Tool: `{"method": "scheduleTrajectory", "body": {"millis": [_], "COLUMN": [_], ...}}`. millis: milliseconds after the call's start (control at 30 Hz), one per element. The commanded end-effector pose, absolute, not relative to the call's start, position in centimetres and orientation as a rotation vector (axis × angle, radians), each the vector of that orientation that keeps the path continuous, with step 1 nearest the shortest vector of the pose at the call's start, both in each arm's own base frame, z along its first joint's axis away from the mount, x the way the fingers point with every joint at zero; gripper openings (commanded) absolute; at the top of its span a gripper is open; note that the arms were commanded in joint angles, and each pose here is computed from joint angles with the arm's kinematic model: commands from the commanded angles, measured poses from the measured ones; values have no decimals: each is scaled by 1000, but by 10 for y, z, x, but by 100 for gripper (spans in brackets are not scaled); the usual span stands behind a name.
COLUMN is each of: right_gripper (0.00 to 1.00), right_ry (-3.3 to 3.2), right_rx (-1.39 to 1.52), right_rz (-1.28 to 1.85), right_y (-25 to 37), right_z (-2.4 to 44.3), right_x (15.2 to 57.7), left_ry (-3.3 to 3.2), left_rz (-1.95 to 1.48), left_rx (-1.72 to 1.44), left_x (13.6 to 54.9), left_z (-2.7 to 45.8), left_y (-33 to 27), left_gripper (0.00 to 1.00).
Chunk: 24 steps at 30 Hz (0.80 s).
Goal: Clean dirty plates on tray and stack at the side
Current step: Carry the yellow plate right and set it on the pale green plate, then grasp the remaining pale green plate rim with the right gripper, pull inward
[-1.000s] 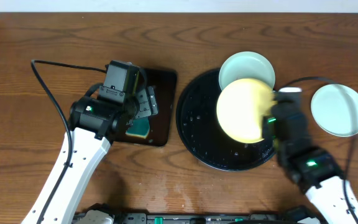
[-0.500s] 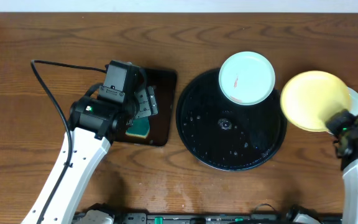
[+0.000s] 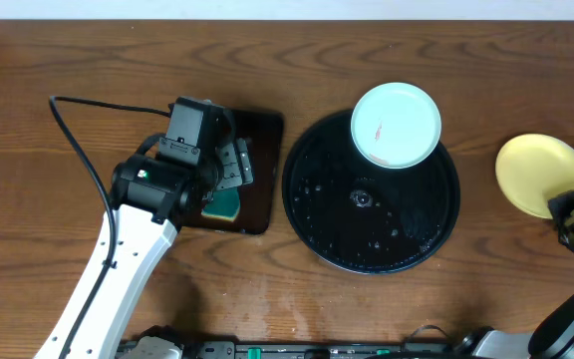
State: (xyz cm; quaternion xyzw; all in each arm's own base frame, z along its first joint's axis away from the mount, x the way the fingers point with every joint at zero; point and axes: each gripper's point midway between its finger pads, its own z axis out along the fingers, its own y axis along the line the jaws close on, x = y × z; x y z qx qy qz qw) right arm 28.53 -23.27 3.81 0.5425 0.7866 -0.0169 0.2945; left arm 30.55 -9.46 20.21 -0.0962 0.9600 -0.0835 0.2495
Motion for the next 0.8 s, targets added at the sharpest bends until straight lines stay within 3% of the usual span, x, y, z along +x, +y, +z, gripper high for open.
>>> {"method": "scheduleTrajectory", "body": {"millis": [0,133,267,500,600,767], "right_gripper": [30,40,42,47,54,55], "right_ry": [2100,2089,2214,2428,2443,2415], "right_rx": [1189,921,677,450,208,55], "right_rz": [155,396,422,185,138,-3], "right_y": [-218,-176,-119,-54,-22,-11], "right_z": [69,123,144,115,107,86], "right_x": [322,358,370,373,390,418], "left_ry": [2599,2599,2599,2599,2599,2599], "left_rz": [-231,-231,-231,-231,-231,-231], "left_rx": [-266,-266,-266,-266,-266,-266], "left_x": [308,308,308,308,308,308], "left_z": [208,208,208,208,208,208], "left_y": [-93,-93,-93,-93,-93,-93], "left_gripper": [83,83,83,83,83,83]}}
